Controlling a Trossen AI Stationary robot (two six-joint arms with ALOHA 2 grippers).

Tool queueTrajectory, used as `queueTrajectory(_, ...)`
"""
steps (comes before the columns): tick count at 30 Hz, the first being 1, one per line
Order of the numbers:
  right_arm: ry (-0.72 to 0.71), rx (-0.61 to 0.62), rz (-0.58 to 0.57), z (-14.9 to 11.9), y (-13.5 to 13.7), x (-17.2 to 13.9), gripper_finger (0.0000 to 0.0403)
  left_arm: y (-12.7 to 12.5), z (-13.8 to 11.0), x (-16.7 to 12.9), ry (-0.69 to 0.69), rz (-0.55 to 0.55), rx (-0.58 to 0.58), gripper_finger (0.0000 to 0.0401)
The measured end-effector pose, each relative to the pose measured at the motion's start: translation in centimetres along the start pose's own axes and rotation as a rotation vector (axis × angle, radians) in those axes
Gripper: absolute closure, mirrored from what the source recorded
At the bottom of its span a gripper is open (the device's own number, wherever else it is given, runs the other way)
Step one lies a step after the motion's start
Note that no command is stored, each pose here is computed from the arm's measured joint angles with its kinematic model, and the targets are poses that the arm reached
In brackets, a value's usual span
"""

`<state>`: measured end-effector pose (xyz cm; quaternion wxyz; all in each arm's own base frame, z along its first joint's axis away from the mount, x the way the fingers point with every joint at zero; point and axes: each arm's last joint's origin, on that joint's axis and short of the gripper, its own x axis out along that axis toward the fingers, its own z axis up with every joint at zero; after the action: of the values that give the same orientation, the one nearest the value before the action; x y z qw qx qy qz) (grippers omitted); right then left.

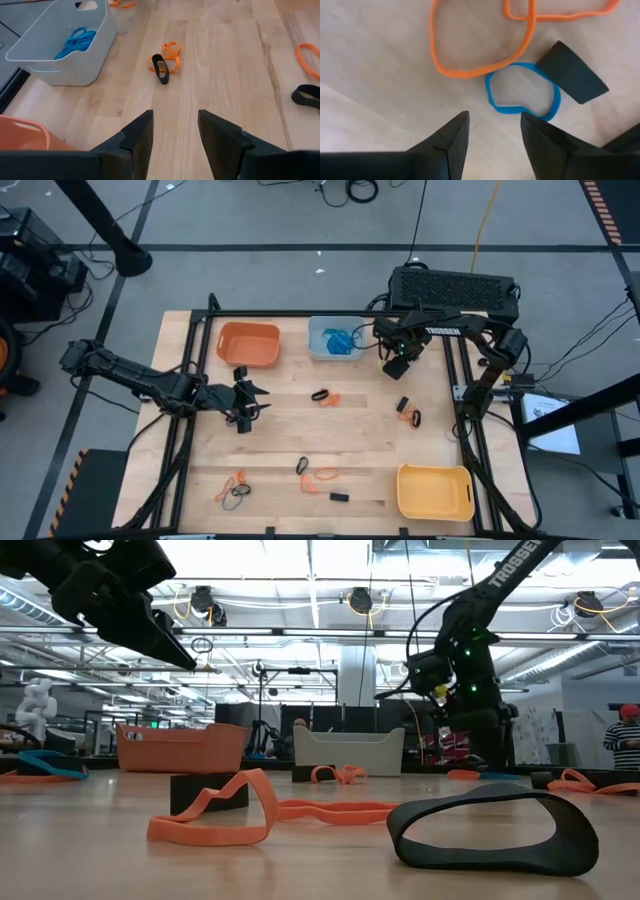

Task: Sort rubber bands into baskets
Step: Put the blue rubberband into the gray bin

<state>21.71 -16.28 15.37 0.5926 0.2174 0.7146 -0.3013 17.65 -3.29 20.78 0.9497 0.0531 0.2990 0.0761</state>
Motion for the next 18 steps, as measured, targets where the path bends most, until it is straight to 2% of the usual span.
queueTrajectory(4, -0.002, -0.048, 0.014, 0.0, 0.0, 0.0, 0.0232, 0.0, 0.0, 0.0, 0.0, 0.0, -0.005, 0.0237)
queueTrajectory(9, -0.035, -0.052, 0.073, 0.6, -0.2, 0.3, 0.0232, 0.0, 0.0, 0.0, 0.001, 0.0, -0.004, 0.0237)
queueTrajectory(18, 0.062, -0.05, 0.094, 1.4, -0.8, 2.7, 0.0241, 0.0, 0.0, 0.0, 0.005, 0.0, -0.002, 0.0237)
